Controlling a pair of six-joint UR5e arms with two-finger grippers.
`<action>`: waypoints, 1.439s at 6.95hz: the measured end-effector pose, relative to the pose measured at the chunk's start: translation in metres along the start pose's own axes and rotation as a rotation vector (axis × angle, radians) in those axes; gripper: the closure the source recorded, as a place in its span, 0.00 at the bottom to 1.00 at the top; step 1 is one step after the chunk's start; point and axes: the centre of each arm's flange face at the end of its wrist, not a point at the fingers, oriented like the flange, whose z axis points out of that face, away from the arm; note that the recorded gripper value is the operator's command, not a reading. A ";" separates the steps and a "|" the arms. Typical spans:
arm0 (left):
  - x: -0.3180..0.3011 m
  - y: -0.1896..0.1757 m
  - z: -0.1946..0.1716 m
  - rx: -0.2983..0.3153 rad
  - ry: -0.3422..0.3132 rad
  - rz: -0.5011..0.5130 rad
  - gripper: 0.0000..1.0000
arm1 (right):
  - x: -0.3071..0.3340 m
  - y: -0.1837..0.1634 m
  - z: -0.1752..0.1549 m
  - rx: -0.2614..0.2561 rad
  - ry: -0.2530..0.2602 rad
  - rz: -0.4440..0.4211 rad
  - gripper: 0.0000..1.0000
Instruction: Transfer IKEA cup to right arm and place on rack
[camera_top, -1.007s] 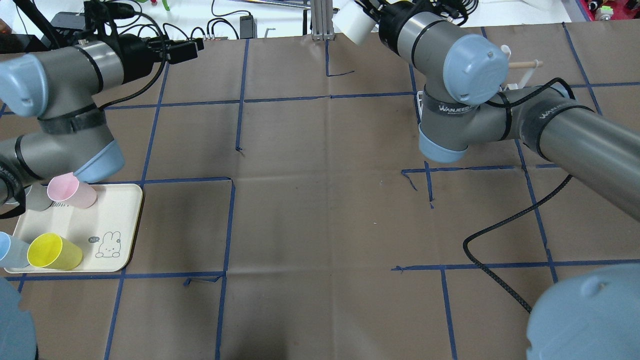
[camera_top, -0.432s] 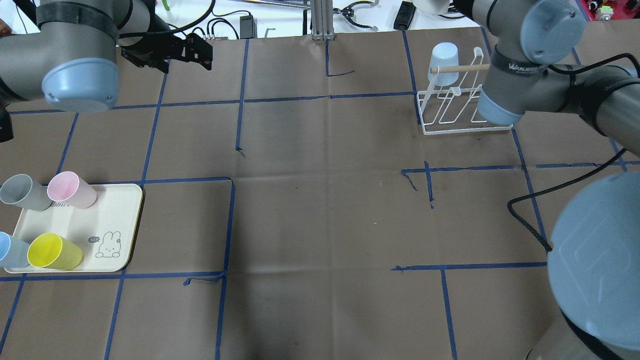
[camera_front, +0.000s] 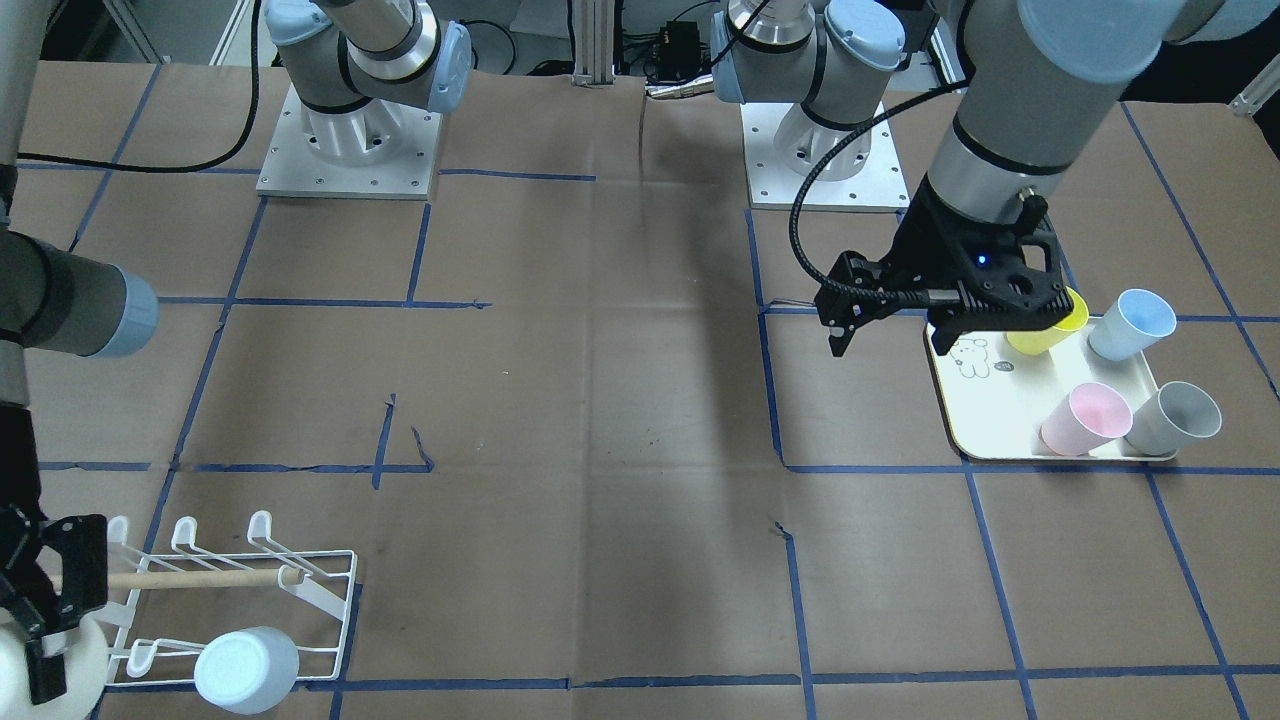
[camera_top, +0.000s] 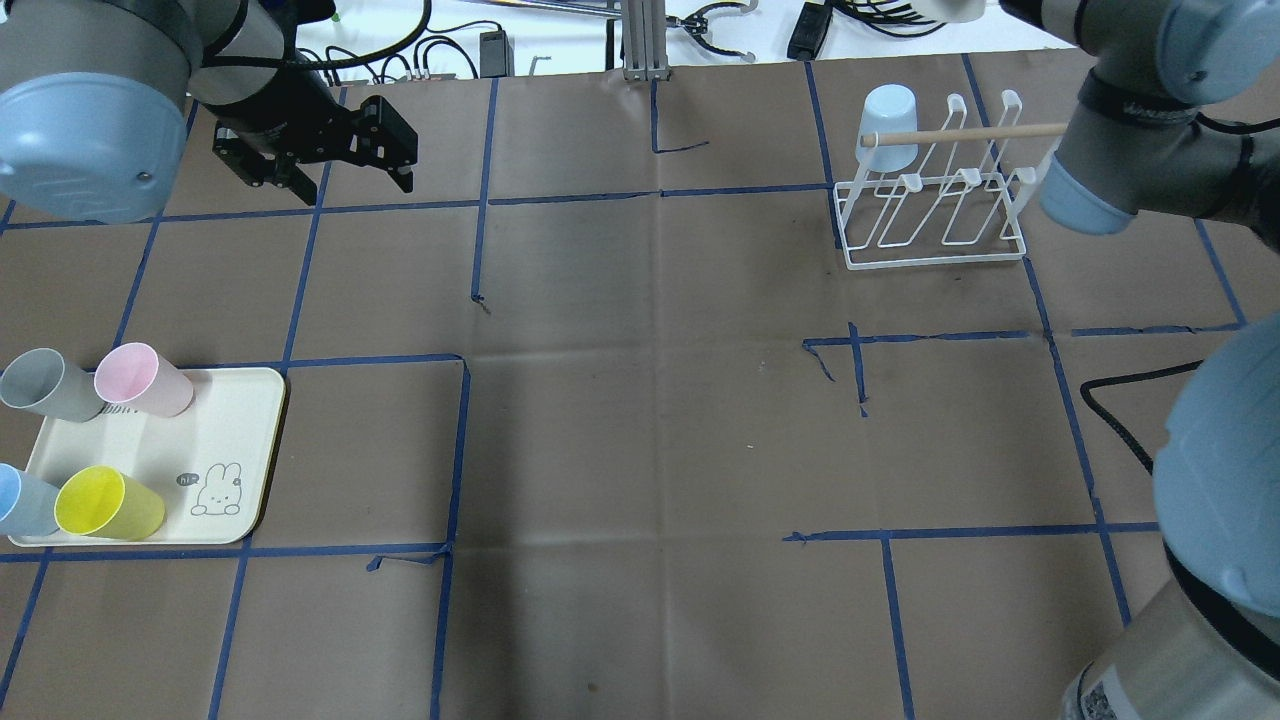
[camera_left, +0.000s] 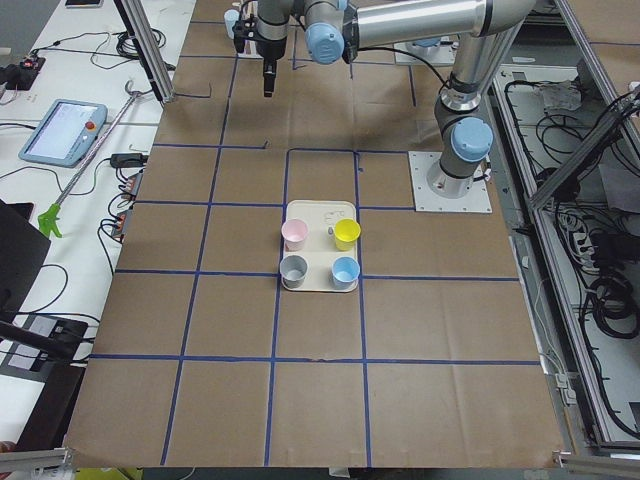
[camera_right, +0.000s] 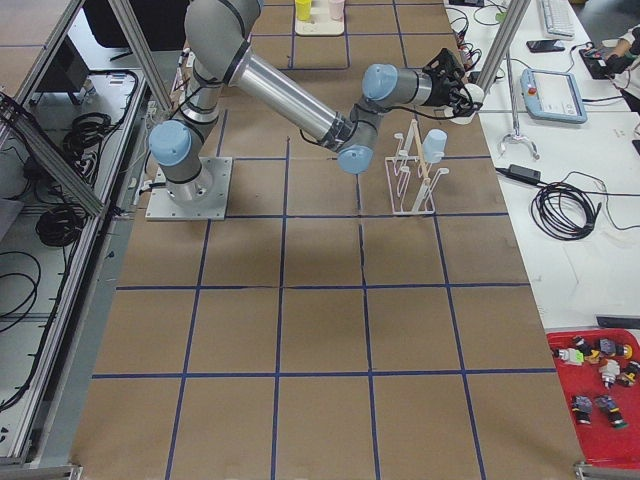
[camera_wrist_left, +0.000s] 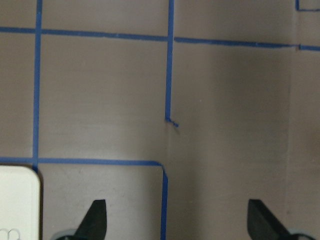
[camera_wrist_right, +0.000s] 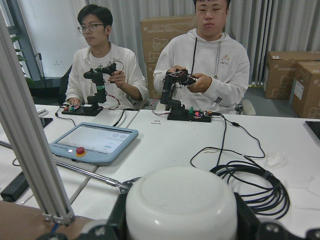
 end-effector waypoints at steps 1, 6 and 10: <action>0.007 0.013 -0.007 -0.003 -0.018 0.016 0.00 | 0.016 0.008 0.003 -0.009 0.017 -0.025 0.75; -0.020 0.001 -0.017 0.015 0.005 0.002 0.00 | 0.053 0.067 0.017 -0.084 0.050 0.026 0.74; -0.003 0.008 -0.020 0.015 -0.013 0.033 0.00 | 0.058 0.100 0.019 -0.121 0.053 0.064 0.75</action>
